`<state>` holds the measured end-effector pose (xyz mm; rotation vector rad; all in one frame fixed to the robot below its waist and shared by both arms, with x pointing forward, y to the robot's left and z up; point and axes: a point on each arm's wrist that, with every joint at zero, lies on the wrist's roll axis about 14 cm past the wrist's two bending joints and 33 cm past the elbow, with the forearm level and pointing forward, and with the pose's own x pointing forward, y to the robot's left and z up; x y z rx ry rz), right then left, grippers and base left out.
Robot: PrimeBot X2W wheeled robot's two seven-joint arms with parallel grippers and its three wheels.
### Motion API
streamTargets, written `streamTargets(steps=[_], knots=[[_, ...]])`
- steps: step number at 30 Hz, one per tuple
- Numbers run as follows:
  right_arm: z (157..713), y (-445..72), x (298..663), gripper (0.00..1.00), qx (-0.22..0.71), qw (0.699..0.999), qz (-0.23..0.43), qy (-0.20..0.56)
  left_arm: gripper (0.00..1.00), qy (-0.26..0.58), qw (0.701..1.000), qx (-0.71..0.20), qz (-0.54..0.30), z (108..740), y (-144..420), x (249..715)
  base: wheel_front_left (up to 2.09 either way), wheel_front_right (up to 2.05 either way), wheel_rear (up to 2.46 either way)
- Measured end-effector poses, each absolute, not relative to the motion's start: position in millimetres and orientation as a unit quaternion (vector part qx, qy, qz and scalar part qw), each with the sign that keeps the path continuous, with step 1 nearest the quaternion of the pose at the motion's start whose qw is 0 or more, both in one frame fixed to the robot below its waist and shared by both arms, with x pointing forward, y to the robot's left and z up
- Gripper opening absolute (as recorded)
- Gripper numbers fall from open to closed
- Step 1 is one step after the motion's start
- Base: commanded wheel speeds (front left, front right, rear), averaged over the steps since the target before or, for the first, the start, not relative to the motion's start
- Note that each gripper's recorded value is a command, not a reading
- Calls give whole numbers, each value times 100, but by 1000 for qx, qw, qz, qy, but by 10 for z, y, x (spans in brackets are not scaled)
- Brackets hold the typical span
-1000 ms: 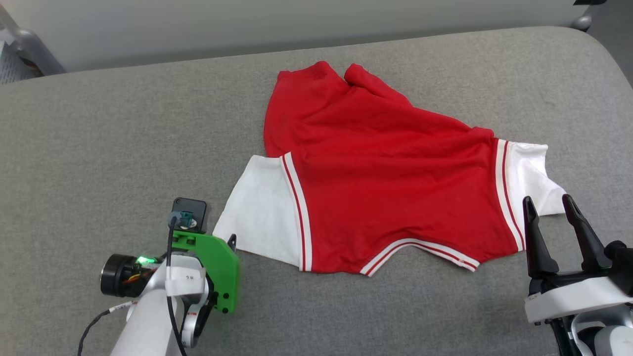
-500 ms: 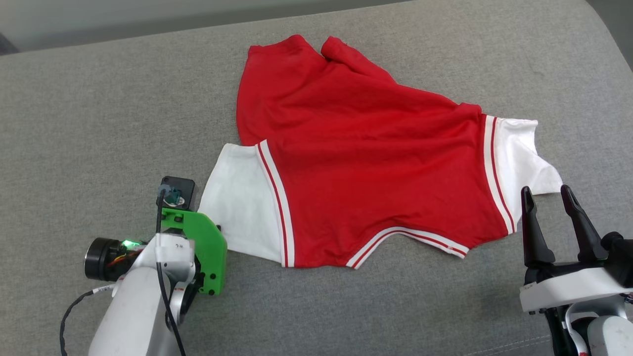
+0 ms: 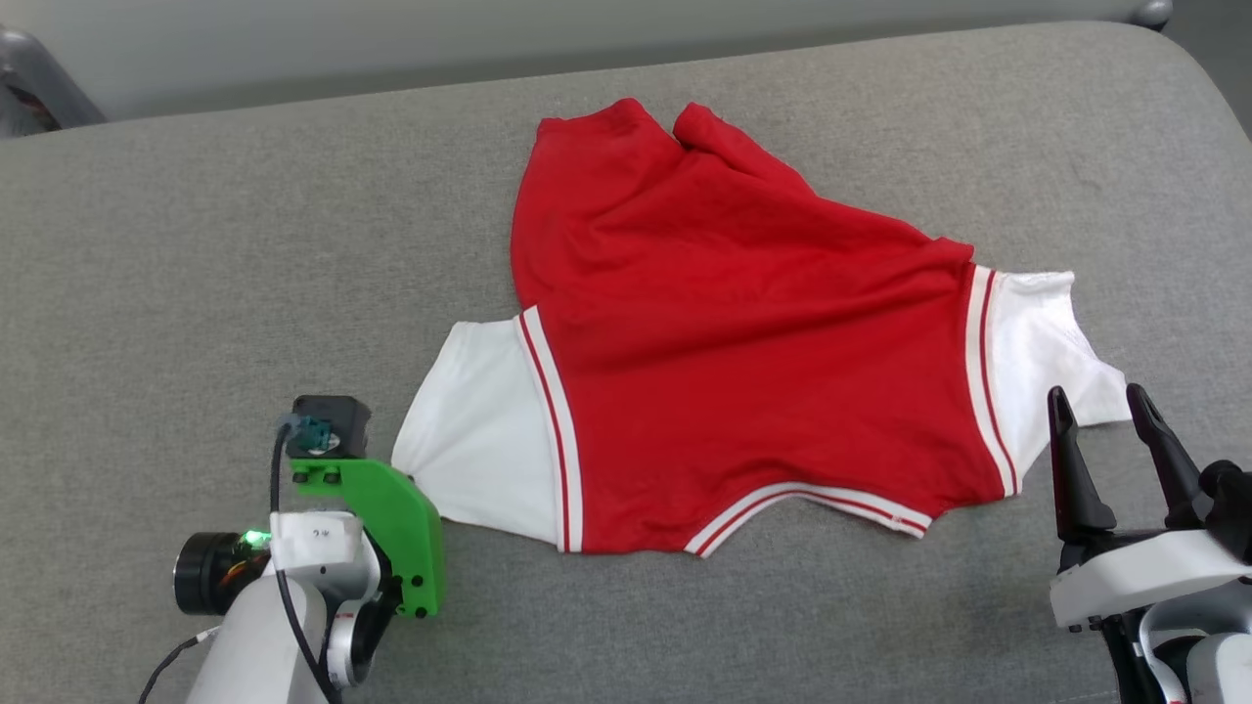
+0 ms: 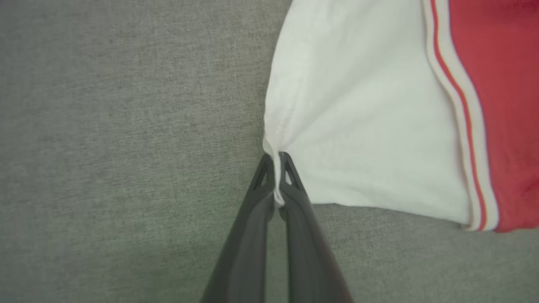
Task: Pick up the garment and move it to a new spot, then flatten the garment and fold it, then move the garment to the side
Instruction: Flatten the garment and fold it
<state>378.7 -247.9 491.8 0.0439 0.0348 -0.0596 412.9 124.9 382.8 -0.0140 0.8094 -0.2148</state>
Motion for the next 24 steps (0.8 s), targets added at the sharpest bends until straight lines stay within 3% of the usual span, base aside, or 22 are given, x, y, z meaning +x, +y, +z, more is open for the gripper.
streamTargets(steps=[7, 14, 24], knots=[[4840, -2360, 3731, 100, 20, 998, -8, 60, 0, 343, 938, -33, -43, 4168, 1639, 4013, 0, 0, 0], [4667, -2393, 3727, 100, -12, 987, 13, 160, 0, 323, 943, -70, -34, 4421, 1757, 3767, 0, 0, 0], [4366, -2676, 3730, 100, -35, 933, 5, 357, 0, 328, 937, -96, -75, 4542, 1579, 3627, 0, 0, 0]])
